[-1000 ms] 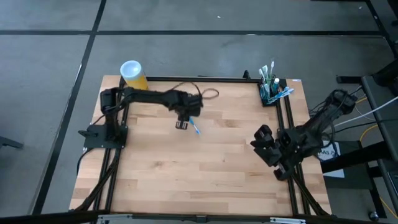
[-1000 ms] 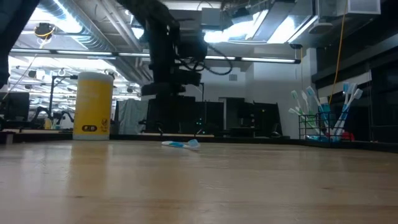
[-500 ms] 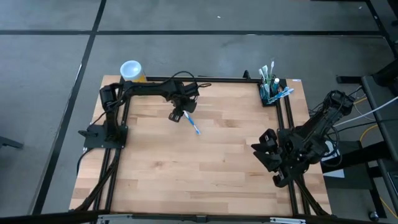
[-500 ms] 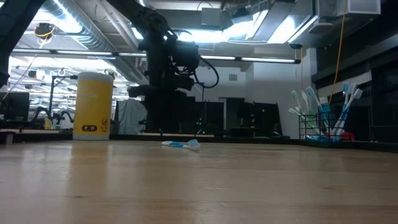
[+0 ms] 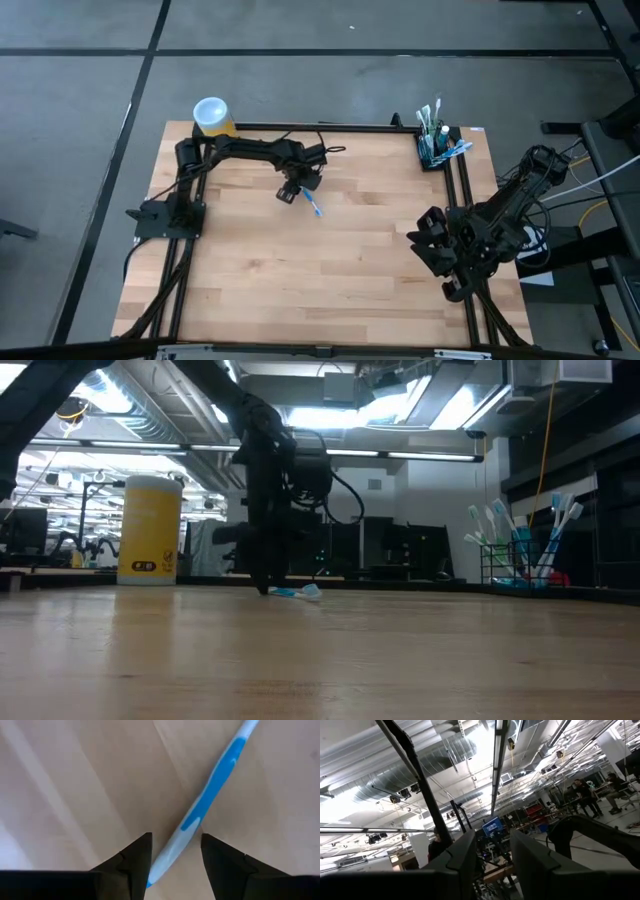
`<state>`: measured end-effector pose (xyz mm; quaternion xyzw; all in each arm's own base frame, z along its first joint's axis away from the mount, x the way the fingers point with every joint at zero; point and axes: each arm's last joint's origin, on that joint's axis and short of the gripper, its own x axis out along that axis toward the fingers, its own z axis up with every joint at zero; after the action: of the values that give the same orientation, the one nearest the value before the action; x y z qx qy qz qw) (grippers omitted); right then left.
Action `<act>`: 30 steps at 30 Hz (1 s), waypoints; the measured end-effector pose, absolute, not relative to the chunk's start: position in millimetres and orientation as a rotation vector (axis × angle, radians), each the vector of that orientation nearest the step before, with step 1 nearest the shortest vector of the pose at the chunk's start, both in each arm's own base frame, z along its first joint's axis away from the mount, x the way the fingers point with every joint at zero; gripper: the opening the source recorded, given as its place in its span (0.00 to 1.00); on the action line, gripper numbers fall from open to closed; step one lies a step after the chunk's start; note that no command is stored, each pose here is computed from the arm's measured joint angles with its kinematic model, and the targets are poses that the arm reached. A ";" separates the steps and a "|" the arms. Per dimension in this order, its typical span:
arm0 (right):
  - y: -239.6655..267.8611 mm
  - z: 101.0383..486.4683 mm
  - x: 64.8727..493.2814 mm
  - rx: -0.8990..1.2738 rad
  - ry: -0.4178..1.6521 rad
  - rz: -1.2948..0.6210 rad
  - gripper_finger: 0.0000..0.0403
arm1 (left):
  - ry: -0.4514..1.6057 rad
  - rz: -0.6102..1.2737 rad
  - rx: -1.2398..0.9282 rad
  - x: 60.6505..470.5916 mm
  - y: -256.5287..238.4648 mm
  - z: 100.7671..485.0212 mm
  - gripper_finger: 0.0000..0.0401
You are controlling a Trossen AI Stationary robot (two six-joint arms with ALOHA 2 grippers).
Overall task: Pick & Place toothbrushing station
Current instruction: Put the blue toothbrush into the mesh organizer
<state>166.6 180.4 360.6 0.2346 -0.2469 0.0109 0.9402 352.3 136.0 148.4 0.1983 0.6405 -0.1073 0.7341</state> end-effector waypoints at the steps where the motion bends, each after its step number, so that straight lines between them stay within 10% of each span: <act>1: 180.2 360.8 166.5 0.484 -0.506 0.023 0.31 | 1.417 -0.240 0.428 352.4 136.2 145.3 0.41; 6: 180.1 361.0 166.4 0.490 -0.507 0.024 0.31 | 1.465 -0.202 0.329 350.7 135.7 138.4 0.36; 12: 179.9 361.2 166.3 0.488 -0.509 0.023 0.31 | 1.460 -0.083 0.036 346.6 138.1 137.0 0.05; 19: 179.9 361.1 166.3 0.482 -0.507 0.018 0.31 | 1.247 -0.042 -0.455 349.3 146.0 147.4 0.04; 30: 176.4 357.5 166.8 0.402 -0.418 -0.174 0.31 | 0.429 -0.017 -0.553 360.6 121.3 305.5 0.04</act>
<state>166.8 176.4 357.5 0.1979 -0.2060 -0.0855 0.9545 360.6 121.3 305.5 -0.2710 0.2101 -0.0083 0.9393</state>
